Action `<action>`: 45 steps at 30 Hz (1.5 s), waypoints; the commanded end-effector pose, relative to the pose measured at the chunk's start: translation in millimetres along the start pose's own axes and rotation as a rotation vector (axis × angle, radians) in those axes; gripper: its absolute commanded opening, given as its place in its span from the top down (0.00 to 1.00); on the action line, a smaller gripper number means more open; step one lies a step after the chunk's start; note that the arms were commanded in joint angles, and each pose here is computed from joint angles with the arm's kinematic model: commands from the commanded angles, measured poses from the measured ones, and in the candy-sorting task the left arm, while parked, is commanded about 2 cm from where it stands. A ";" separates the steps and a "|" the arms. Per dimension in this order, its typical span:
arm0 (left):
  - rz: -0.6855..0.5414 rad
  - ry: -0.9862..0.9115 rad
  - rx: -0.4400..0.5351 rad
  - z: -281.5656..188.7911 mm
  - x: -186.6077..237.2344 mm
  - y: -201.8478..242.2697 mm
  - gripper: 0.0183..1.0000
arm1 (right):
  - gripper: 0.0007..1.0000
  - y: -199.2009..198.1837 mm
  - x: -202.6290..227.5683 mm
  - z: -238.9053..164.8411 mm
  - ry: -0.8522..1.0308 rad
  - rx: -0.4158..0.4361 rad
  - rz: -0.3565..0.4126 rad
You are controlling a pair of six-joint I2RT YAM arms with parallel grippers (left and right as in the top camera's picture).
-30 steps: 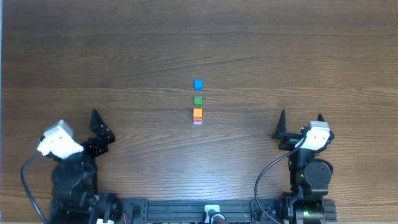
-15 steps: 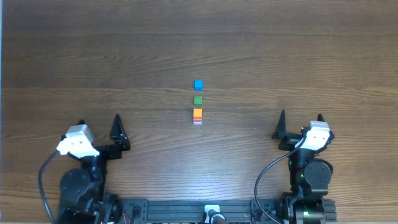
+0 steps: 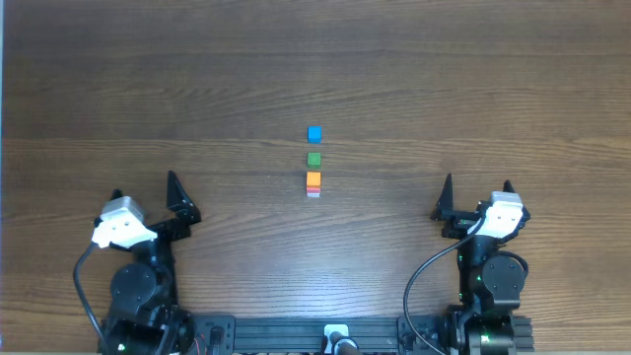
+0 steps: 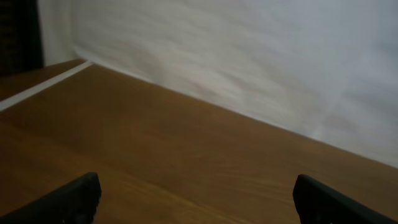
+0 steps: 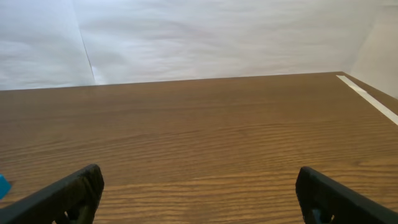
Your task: Stack Cubes
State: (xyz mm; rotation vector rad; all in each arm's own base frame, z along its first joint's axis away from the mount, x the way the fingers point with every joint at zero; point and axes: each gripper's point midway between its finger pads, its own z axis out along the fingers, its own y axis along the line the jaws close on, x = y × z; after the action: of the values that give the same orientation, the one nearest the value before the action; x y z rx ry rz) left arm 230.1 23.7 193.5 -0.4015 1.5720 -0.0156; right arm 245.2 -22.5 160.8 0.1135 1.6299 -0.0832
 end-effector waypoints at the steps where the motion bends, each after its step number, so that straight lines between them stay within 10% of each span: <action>1: -0.014 0.032 0.142 2.6 22.2 -24.2 0.00 | 0.01 2.6 1.9 -0.1 0.003 -0.013 -0.005; 35: 0.023 0.110 0.163 9.2 51.8 -25.1 0.00 | 0.01 2.6 1.9 -0.1 0.003 -0.013 -0.005; 45: 0.095 0.121 0.330 7.1 52.1 -35.3 0.00 | 0.01 2.6 1.9 -0.1 0.003 -0.013 -0.005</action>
State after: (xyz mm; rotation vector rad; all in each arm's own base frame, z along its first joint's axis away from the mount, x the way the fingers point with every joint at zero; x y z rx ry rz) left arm 247.7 -9.2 155.1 -0.1737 1.6667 -0.1793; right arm 245.2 -22.5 160.8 0.1132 1.6299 -0.0835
